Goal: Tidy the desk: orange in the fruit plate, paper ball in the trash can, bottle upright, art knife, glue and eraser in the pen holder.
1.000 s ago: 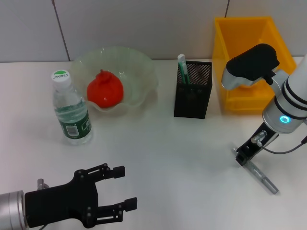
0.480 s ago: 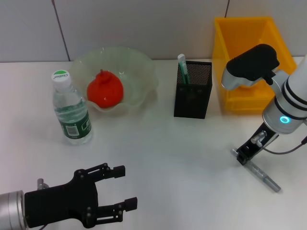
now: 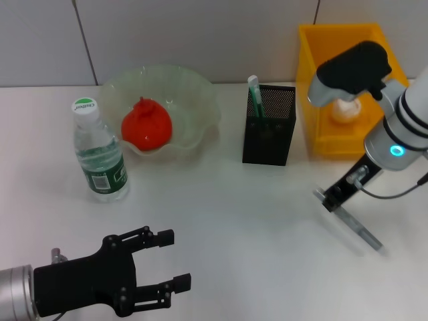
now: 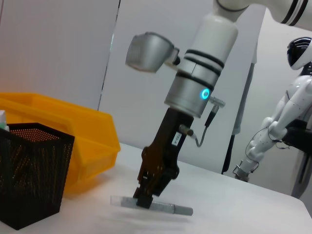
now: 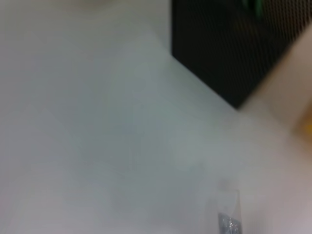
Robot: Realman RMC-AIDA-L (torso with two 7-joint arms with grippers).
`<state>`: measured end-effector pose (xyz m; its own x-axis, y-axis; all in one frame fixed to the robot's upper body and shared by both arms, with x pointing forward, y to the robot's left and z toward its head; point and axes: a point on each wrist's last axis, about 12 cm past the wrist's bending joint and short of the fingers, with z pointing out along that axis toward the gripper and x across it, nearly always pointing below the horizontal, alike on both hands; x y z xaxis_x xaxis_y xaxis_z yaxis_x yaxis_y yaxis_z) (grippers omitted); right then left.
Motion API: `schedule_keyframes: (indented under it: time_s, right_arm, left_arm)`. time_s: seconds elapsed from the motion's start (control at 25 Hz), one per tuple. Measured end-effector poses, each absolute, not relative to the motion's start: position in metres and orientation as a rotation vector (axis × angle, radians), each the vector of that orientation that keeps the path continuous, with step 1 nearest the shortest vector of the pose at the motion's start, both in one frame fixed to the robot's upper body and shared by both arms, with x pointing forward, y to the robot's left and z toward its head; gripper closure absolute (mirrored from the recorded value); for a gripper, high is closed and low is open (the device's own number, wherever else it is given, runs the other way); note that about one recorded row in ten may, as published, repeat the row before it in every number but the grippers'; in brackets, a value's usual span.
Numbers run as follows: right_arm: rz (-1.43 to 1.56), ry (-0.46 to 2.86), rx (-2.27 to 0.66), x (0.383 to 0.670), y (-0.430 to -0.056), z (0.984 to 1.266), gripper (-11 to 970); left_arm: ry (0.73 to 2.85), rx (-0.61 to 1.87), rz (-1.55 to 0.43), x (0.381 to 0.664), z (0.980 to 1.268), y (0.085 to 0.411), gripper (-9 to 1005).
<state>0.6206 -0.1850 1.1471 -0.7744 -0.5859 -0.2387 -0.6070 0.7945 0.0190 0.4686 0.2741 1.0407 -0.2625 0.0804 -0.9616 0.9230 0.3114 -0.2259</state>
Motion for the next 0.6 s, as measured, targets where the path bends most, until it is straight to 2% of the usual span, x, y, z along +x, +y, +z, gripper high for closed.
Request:
schedule_keyframes:
  time_s: [0.36,0.4,0.48,0.6]
  right_arm:
    - [0.468,2.548,-1.057,0.609,-0.174,1.202,804]
    - [0.514,2.460,-1.068,0.605,-0.178,1.212,804]
    - [0.532,2.414,-1.070,0.604,-0.181,1.217,804]
    - [0.632,2.164,-1.065,0.598,-0.196,1.230,803]
  left_arm:
    - [1.610,0.928,-1.096,0.468,1.040,0.274,177]
    - [1.610,0.927,-1.096,0.467,1.040,0.274,177]
    - [1.610,0.927,-1.096,0.467,1.040,0.274,177]
    - [1.609,0.928,-1.095,0.468,1.040,0.274,177]
